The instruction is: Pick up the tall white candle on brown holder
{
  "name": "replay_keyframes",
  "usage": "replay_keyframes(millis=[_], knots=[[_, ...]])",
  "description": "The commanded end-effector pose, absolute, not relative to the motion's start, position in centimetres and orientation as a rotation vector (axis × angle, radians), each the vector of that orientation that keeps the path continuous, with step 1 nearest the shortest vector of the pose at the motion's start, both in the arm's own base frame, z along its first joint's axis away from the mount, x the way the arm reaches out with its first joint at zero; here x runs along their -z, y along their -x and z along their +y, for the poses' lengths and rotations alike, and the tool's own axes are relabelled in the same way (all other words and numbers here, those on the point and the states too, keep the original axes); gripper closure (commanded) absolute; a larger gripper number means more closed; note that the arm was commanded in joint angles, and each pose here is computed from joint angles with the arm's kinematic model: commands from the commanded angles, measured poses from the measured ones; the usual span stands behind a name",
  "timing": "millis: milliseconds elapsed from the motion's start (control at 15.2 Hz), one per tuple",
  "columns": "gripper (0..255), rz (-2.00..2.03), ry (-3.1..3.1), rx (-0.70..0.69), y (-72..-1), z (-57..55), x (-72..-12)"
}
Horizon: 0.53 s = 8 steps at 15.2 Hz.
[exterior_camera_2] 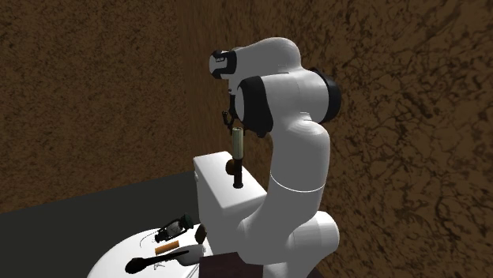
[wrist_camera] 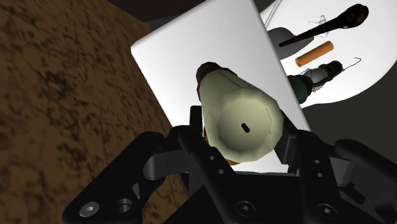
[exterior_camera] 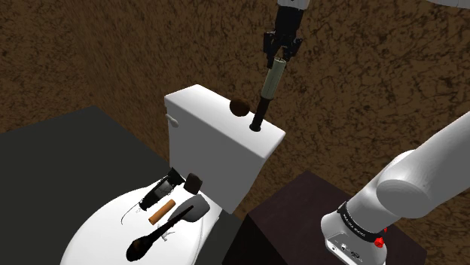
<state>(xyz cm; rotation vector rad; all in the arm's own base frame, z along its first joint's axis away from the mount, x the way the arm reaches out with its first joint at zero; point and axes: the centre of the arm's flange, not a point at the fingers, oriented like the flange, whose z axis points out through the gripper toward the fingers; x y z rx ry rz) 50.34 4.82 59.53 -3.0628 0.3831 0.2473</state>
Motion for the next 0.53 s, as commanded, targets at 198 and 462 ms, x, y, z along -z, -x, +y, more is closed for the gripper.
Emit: replay_keyframes(millis=[198,462], knots=[[255,0.382,3.062,-0.249,-50.4,4.8,-60.0],[255,0.382,3.062,-0.249,-50.4,4.8,-62.1]])
